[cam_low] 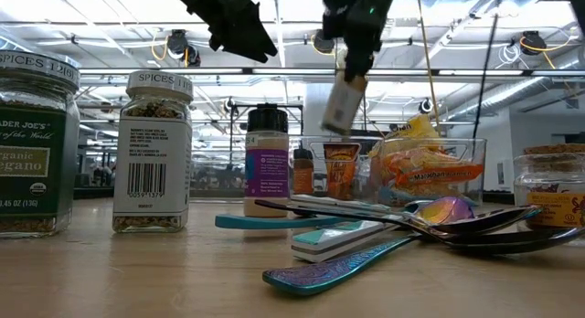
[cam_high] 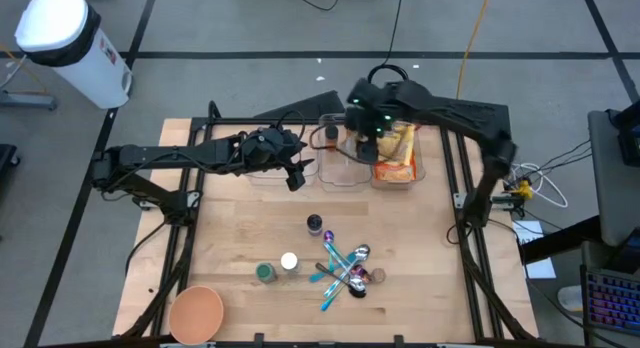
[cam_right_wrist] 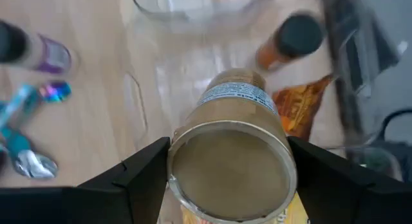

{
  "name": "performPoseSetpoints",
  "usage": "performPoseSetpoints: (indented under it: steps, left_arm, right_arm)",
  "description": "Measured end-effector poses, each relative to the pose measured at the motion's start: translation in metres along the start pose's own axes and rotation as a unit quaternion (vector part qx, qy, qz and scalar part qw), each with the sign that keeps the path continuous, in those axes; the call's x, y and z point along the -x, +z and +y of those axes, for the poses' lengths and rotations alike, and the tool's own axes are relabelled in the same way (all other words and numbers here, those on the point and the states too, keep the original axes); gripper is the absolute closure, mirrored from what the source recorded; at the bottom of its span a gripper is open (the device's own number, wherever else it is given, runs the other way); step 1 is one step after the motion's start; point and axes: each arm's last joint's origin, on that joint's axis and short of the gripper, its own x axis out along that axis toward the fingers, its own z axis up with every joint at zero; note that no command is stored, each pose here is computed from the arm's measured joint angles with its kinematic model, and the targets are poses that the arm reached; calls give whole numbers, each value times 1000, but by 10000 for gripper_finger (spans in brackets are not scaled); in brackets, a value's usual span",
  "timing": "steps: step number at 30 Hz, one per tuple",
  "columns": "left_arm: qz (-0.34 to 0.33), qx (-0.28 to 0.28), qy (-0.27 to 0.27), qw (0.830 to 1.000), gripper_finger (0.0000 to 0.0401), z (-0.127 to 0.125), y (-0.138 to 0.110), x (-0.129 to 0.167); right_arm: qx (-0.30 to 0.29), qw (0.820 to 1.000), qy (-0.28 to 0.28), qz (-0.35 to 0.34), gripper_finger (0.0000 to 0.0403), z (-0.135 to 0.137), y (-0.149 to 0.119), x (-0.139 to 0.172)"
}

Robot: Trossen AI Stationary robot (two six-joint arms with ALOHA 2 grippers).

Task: Pick & Place Food Item
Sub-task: Put the gold seasoning bottle into the middle transparent bin

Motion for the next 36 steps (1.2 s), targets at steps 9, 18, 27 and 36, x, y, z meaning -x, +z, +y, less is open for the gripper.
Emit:
performPoseSetpoints:
  steps: [9, 18, 27, 36]
  left_arm:
    - [0, 0, 0, 1000, 171, 0, 0, 0]
    - [8, -2, 0, 1000, 171, 0, -2, 0]
    - [10, 0, 0, 1000, 171, 0, -2, 0]
    - [11, 0, -1, 1000, 171, 0, -2, 0]
  right_arm:
    - [23, 993, -7, 112, 132, -16, 8, -63]
    - [32, 988, 7, 151, 132, -21, 7, -90]
    - [46, 984, 16, 171, 118, -22, -4, -105]
    - [54, 983, 17, 176, 111, -21, -12, -114]
